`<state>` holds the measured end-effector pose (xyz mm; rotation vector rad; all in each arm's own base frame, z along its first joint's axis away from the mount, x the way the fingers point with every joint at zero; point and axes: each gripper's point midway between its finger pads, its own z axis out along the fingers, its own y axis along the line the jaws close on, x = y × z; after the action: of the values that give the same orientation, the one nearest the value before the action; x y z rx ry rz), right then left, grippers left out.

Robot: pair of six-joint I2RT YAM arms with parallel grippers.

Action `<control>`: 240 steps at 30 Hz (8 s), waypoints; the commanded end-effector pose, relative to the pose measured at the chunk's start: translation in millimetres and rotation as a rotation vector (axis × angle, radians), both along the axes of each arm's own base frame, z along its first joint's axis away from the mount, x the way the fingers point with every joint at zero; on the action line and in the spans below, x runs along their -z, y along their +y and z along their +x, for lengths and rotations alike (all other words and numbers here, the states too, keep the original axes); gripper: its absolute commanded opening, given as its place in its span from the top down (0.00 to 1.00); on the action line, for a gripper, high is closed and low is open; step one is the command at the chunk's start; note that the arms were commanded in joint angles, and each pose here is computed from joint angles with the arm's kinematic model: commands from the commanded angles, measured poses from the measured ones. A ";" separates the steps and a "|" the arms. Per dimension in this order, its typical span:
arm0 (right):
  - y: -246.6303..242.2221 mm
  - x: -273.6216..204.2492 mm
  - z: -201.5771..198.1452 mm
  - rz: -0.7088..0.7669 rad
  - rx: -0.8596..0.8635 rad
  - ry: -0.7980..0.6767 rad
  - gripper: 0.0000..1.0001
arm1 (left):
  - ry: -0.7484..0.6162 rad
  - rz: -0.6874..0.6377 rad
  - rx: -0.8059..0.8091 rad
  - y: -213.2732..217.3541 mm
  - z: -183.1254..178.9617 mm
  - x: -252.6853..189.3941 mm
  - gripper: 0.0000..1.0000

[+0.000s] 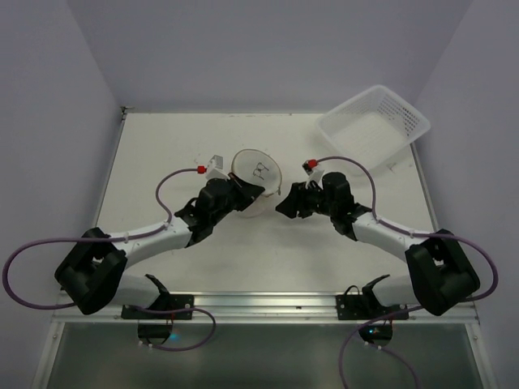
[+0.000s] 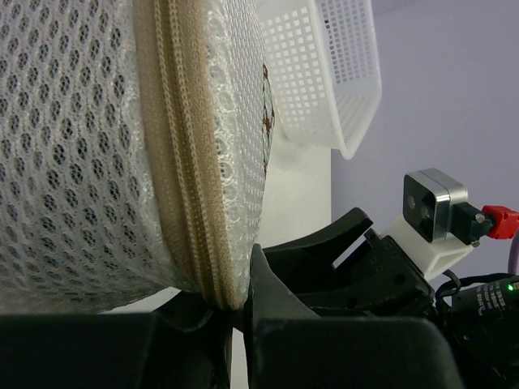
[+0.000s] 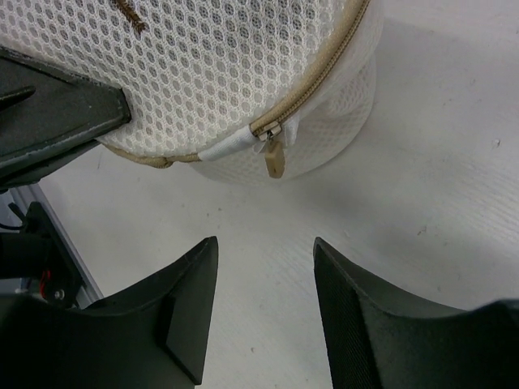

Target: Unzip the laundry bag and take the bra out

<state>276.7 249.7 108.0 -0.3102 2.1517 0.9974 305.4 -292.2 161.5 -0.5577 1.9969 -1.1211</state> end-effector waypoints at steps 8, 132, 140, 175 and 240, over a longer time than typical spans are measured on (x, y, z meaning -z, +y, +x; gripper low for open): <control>21.0 -36.5 34.0 0.033 -0.020 -0.145 0.52 | -0.059 -0.088 -0.001 -2.7 -0.4 -35.0 1.00; -9.6 -24.8 17.4 -0.174 0.090 0.043 1.00 | 0.067 0.363 0.540 53.2 66.3 34.3 1.00; 5.5 -29.5 22.3 -0.107 0.052 -0.010 0.63 | 0.074 0.290 0.576 40.6 68.7 17.6 1.00; 36.5 5.9 31.8 -0.033 -0.203 0.009 0.57 | 0.126 0.141 0.603 38.2 47.8 21.1 1.00; 54.3 -43.3 39.0 -0.042 0.085 0.138 1.00 | 0.268 0.077 0.192 -3.3 35.5 34.5 0.57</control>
<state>309.2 298.7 128.0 -0.1572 2.3615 0.9409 332.2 -290.8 120.5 -0.4992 2.4089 -1.1206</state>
